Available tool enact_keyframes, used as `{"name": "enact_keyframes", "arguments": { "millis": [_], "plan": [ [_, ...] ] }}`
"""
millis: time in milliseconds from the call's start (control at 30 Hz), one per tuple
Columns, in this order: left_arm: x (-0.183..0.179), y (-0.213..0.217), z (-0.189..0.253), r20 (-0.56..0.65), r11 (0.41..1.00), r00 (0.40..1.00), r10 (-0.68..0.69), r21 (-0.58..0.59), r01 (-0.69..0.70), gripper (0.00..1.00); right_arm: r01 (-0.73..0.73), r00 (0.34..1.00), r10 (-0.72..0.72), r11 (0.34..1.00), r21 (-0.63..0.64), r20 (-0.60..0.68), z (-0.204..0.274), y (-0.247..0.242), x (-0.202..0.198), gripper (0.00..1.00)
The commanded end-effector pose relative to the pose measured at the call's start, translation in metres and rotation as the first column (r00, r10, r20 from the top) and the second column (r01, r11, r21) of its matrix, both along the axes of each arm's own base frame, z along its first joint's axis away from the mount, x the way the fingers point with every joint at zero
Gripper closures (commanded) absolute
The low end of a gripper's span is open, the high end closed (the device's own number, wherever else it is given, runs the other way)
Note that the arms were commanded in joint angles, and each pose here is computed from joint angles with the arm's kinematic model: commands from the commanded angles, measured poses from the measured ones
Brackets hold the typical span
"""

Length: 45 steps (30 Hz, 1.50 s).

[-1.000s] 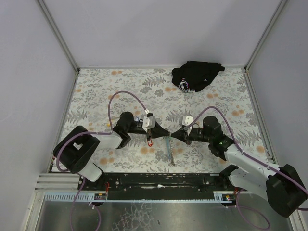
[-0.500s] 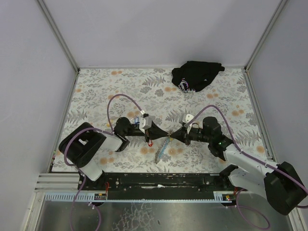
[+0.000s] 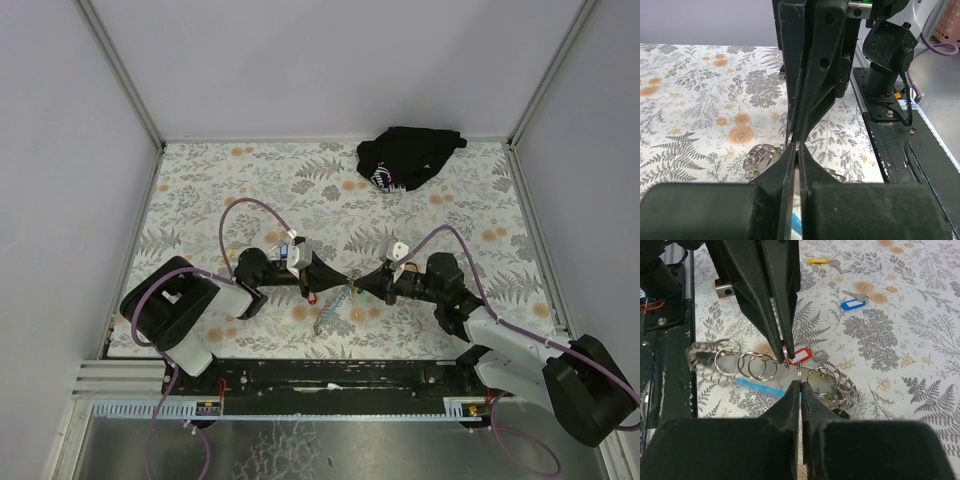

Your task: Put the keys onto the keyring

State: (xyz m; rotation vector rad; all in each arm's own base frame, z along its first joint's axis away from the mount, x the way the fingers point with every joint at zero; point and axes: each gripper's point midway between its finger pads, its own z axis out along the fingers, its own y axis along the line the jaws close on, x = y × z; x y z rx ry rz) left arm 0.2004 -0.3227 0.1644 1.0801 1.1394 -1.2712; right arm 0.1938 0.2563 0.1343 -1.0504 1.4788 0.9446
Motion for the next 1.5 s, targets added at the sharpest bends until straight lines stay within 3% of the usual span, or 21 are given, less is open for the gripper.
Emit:
{"name": "enact_keyframes", "arguments": {
  "millis": [0,200,367,533,667,933,1167,1467],
  "plan": [
    [-0.005,0.002,0.033,0.131,0.995,0.991,-0.007,-0.094,0.019,1.0,0.077,0.996,-0.074,0.996,0.045,-0.058,0.01,0.002,0.015,0.97],
    [-0.006,0.0,0.029,0.119,0.996,0.992,-0.03,-0.085,0.04,1.0,0.302,0.941,-0.29,0.952,0.047,-0.174,0.014,-0.011,0.044,0.77],
    [-0.006,-0.001,0.03,0.119,0.996,0.993,-0.029,-0.086,0.039,1.0,0.404,0.911,-0.395,0.913,0.058,-0.122,0.019,-0.03,0.05,0.68],
    [-0.005,-0.001,0.029,0.111,0.996,0.994,-0.023,-0.085,0.033,1.0,0.14,0.99,-0.136,0.986,0.092,-0.042,0.03,-0.007,0.015,0.68],
    [-0.007,-0.001,0.03,0.112,0.995,0.993,-0.032,-0.086,0.041,1.0,-0.043,0.998,0.037,0.991,0.124,0.053,0.035,0.004,-0.009,0.68],
    [-0.01,-0.003,0.031,0.117,0.994,0.992,-0.052,-0.085,0.062,1.0,-0.151,0.975,0.125,0.979,0.138,0.182,0.044,0.011,-0.017,0.67],
    [-0.012,-0.005,0.031,0.115,0.994,0.991,-0.066,-0.083,0.076,1.0,-0.188,0.967,0.159,0.972,0.14,0.198,0.043,0.014,-0.019,0.7],
    [-0.016,-0.007,0.032,0.116,0.991,0.989,-0.093,-0.081,0.102,1.0,-0.17,0.971,0.145,0.977,0.125,0.19,0.035,0.016,-0.013,0.8]
  ]
}}
